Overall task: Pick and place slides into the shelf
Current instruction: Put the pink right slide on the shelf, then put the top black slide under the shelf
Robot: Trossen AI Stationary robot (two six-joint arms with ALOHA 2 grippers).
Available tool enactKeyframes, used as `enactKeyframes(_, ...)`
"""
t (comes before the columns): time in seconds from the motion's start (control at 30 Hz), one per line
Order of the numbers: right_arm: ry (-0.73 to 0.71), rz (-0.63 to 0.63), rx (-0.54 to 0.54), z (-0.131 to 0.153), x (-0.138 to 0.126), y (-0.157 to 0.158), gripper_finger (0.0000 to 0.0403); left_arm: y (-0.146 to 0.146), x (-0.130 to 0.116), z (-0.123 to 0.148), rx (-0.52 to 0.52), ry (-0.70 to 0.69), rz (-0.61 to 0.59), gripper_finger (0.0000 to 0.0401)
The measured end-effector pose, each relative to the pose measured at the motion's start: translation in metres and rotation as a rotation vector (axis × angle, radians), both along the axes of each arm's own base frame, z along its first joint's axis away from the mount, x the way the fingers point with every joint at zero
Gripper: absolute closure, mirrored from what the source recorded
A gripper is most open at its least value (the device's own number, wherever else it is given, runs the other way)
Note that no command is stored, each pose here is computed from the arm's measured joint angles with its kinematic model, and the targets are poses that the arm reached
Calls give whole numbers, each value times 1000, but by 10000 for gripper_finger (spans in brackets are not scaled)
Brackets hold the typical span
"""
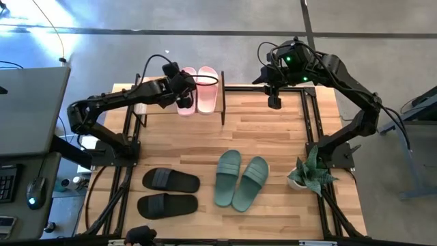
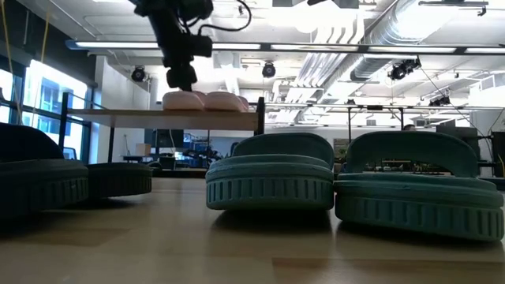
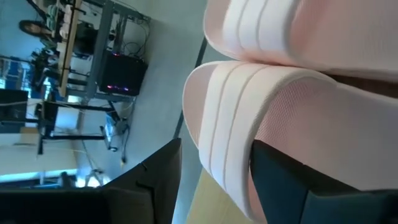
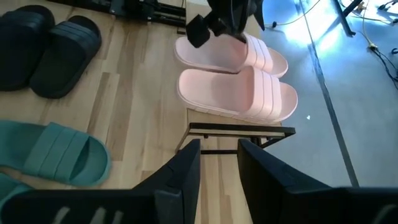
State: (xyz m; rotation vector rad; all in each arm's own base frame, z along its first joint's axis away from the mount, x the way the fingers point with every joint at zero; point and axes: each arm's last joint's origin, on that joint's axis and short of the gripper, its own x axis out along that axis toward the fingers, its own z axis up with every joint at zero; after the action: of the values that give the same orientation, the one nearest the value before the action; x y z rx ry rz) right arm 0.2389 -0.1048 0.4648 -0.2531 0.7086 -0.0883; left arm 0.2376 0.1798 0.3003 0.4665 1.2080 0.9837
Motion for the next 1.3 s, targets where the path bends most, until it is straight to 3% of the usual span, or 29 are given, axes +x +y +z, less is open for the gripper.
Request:
enactKeyframes(0.27, 3, 0, 2, 0, 0, 0, 306, -16, -18, 26, -51, -246, 5, 229)
enactKeyframes(0.47, 15, 5, 12, -1, -1, 1, 306, -19, -23, 28, -53, -194, -29, 229)
enactKeyframes(0.6, 38, 4, 32, -3, -3, 2, 306, -25, -20, 24, -160, -267, -60, 229)
enactKeyframes(0.77, 75, 4, 50, -6, -5, 3, 306, -38, -25, 35, -301, -495, -82, 229)
enactKeyframes(0.87, 80, 8, 56, -7, -5, 3, 306, -49, -29, 46, -441, -665, -134, 229)
enactKeyframes(1.07, 65, 60, 105, -7, -6, 5, 306, -72, -39, 71, -876, -1028, -272, 229)
enactKeyframes(1.17, 59, 43, 150, -7, -6, 6, 306, -84, -36, 78, -1045, -1094, -359, 229)
enactKeyframes(1.3, 74, 2, 241, -9, -7, 8, 306, -106, -27, 82, -1190, -1061, -498, 229)
